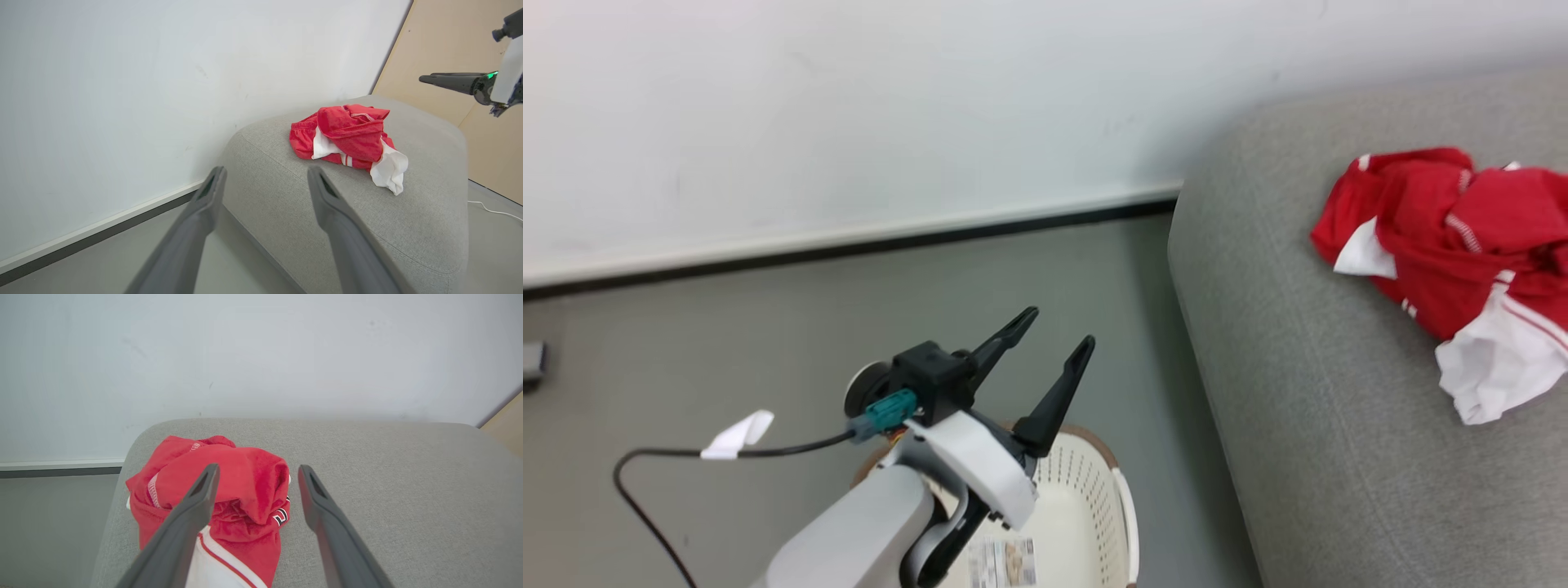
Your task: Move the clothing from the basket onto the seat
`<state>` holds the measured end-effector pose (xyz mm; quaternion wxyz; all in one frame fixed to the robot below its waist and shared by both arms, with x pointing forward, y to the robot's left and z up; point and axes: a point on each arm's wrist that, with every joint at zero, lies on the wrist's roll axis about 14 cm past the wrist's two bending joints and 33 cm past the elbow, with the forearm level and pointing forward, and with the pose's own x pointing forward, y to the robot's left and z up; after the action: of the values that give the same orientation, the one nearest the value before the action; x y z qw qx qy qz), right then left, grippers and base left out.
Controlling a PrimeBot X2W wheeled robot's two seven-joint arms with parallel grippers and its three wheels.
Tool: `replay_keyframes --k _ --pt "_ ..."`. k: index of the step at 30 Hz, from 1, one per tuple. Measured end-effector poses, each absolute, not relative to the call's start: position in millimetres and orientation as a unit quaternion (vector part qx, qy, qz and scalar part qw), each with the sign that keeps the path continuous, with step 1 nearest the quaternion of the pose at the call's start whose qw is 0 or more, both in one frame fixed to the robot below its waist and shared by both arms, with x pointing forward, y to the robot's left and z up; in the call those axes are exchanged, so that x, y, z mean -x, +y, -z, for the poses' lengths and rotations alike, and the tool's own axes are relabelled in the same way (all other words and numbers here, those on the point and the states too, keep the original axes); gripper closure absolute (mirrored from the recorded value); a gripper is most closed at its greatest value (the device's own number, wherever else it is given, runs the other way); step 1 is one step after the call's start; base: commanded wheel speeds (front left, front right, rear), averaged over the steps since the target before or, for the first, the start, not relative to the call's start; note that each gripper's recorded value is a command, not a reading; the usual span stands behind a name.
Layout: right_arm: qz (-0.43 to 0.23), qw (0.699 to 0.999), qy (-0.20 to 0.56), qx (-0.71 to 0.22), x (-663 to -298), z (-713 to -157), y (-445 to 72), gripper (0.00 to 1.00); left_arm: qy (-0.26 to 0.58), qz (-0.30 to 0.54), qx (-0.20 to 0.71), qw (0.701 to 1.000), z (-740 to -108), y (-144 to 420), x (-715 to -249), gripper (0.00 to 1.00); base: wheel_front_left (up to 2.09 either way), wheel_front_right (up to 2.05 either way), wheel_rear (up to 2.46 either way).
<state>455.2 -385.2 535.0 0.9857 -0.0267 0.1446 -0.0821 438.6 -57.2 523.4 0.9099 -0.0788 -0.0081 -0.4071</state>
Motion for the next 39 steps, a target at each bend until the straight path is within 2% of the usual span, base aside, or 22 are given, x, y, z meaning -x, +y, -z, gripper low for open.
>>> replay_keyframes --k 12,20,29,39 --pt "-0.037 0.999 -0.009 -0.003 -450 -602 -299 0.00 -0.062 0.310 0.073 0.946 -565 5 -438 0.00 0.00 0.00 0.00" --pt "-0.082 0.995 -0.044 -0.033 -437 -587 -249 0.00 -0.077 0.219 0.054 0.971 -569 65 -435 0.00 0.00 0.00 0.00" --pt "-0.102 0.991 -0.059 -0.070 -417 -557 -205 0.00 -0.088 0.112 0.068 0.987 -568 133 -414 0.00 0.00 0.00 0.00" --pt "-0.082 0.987 -0.080 -0.115 -390 -546 -182 0.00 -0.083 0.023 0.075 0.993 -551 182 -390 0.00 0.00 0.00 0.00"
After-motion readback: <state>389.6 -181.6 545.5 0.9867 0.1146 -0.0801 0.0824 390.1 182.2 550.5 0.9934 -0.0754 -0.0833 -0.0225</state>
